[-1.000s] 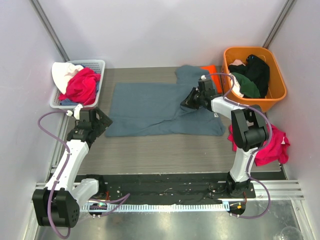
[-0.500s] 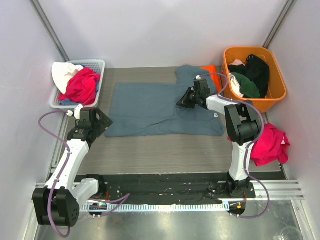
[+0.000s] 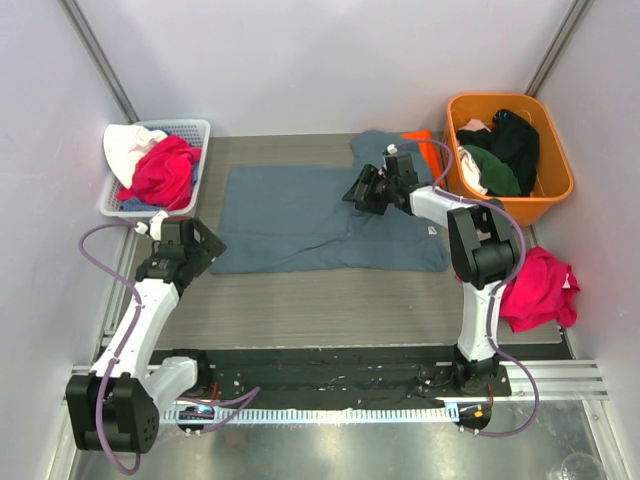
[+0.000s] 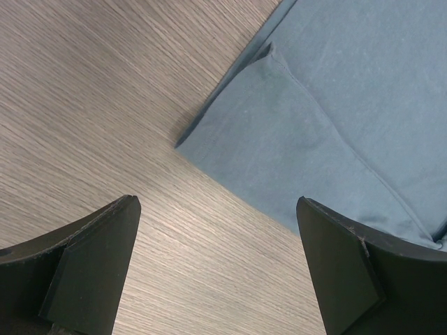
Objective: Fold and stack the t-shirts
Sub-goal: Fold the tshirt
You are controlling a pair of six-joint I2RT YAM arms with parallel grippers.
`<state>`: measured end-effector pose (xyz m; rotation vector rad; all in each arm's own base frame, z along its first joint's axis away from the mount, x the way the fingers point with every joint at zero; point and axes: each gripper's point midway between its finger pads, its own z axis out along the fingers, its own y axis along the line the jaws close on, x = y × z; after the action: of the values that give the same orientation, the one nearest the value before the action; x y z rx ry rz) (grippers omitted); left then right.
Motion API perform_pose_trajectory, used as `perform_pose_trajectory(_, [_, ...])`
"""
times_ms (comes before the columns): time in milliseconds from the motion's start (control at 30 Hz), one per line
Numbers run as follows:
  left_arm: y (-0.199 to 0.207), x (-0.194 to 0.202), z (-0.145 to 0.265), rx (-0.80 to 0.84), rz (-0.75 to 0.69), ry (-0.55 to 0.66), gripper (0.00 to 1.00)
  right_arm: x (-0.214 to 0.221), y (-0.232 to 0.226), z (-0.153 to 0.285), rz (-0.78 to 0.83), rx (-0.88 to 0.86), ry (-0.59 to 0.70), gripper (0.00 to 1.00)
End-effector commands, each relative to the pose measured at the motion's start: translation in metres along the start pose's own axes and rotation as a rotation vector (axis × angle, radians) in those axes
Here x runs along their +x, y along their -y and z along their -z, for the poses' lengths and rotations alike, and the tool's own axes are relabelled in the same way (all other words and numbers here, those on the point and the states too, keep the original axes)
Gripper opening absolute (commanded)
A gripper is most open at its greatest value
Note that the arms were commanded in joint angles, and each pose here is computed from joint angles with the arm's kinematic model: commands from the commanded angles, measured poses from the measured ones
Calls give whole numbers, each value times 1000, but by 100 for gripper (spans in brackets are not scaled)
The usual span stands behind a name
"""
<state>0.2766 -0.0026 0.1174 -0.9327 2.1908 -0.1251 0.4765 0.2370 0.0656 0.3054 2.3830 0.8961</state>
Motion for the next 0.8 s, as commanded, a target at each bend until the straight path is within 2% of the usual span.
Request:
perform_pose_trajectory(0, [5,-8,3,21,-20,24,100,-47,-58,39,143,-121,146,68])
perform_pose_trajectory(133, [15,-9,-1,64,-54,15,100,-54,-54,70,170,-41,179,68])
perform_pose_trajectory(200, [20,-9,-7,81,-60,9,100,-46,-33,81,165,65,160,69])
perform_pose_trajectory(367, [25,7,-33,61,-78,-77,98,-35,10,138,183,317,210,70])
perform_pose_trajectory(467, [25,11,-42,44,-82,-105,95,-11,39,158,169,424,184,70])
perform_pose_trajectory(600, [16,17,-54,-15,-91,-123,90,13,57,185,164,466,181,70])
perform_pose_trajectory(767, [14,14,-63,-45,-88,-109,87,28,67,199,158,484,166,70])
